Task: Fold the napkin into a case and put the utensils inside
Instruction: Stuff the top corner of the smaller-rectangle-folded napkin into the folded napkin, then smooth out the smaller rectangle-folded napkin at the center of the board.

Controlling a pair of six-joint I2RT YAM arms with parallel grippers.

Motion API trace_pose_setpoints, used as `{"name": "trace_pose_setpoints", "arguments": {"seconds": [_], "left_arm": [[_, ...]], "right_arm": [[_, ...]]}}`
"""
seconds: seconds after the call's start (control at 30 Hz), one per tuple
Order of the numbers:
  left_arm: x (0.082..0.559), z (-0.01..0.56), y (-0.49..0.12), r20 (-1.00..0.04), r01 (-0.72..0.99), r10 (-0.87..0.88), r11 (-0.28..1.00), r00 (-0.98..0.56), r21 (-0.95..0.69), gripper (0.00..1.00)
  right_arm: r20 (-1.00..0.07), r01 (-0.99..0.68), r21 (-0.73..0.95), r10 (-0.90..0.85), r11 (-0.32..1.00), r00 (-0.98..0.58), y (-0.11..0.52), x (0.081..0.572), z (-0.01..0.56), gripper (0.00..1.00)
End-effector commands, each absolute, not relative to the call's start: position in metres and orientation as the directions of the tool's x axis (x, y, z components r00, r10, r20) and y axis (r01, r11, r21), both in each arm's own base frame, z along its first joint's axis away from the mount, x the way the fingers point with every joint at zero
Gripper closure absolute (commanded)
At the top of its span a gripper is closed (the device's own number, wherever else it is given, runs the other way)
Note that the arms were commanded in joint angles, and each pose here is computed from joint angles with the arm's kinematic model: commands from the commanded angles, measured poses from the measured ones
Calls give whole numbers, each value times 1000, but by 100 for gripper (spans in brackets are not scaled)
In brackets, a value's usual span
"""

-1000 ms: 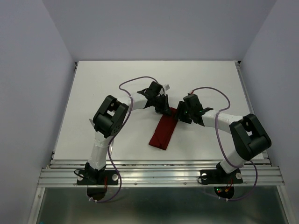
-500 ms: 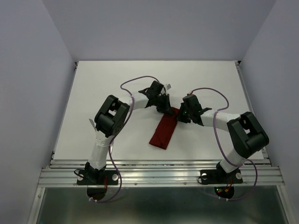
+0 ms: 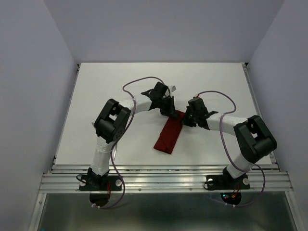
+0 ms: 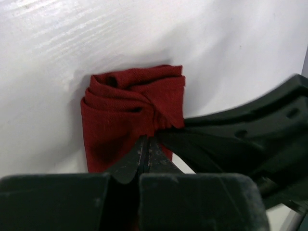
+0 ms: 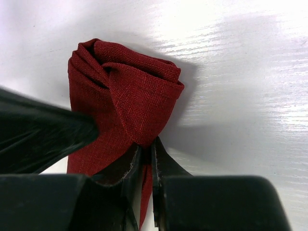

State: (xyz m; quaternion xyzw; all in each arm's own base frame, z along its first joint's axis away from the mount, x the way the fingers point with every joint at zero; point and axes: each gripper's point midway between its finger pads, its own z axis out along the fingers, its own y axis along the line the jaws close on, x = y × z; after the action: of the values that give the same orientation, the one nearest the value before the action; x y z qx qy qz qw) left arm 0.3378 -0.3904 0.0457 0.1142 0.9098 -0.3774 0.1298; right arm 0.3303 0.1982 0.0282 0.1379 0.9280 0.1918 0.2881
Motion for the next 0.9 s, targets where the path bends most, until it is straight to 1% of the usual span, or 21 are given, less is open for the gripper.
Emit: {"name": "trace_pose_setpoints", "arguments": {"seconds": [0.0, 0.13, 0.2, 0.23, 0.27, 0.33, 0.37, 0.43, 0.5, 0.57, 0.63, 0.7, 0.87], "left_arm": [[331, 111, -386, -442, 405, 115, 646, -889, -647, 100], [319, 109, -370, -432, 393, 119, 672, -894, -628, 100], [315, 105, -362, -433, 384, 115, 694, -894, -609, 100], [308, 100, -355, -425, 376, 117, 706, -897, -599, 100], [308, 96, -348, -427, 366, 110, 727, -897, -581, 100], [298, 90, -335, -416, 348, 108, 752, -903, -560, 100], [298, 86, -329, -417, 336, 101, 771, -903, -541, 100], [290, 78, -316, -402, 311, 94, 796, -911, -519, 100], [288, 72, -306, -399, 289, 82, 820, -914, -494, 100], [282, 63, -293, -384, 256, 64, 843, -921, -473, 100], [277, 58, -287, -375, 238, 54, 852, -926, -466, 100], [271, 50, -277, -363, 215, 44, 869, -931, -446, 100], [254, 30, -263, -313, 183, 45, 886, -949, -427, 100]], "right_arm": [[-502, 170, 433, 393, 885, -771, 192, 333, 28, 99], [-503, 167, 436, 394, 884, -769, 193, 336, 30, 99], [-499, 169, 438, 395, 883, -771, 194, 335, 29, 80], [-500, 168, 443, 398, 881, -769, 194, 335, 32, 62], [-498, 166, 447, 399, 879, -770, 194, 334, 33, 53], [-498, 164, 450, 399, 878, -770, 194, 332, 35, 41], [-491, 164, 454, 399, 876, -774, 193, 328, 35, 33], [-481, 164, 456, 397, 875, -782, 193, 322, 34, 27], [-463, 167, 469, 403, 867, -790, 192, 313, 33, 25], [-429, 150, 518, 408, 842, -806, 200, 305, 38, 25], [-392, 157, 540, 412, 827, -823, 202, 291, 31, 25], [-376, 142, 575, 414, 806, -829, 212, 285, 33, 26], [-331, 134, 584, 386, 800, -861, 224, 258, 23, 29]]}}
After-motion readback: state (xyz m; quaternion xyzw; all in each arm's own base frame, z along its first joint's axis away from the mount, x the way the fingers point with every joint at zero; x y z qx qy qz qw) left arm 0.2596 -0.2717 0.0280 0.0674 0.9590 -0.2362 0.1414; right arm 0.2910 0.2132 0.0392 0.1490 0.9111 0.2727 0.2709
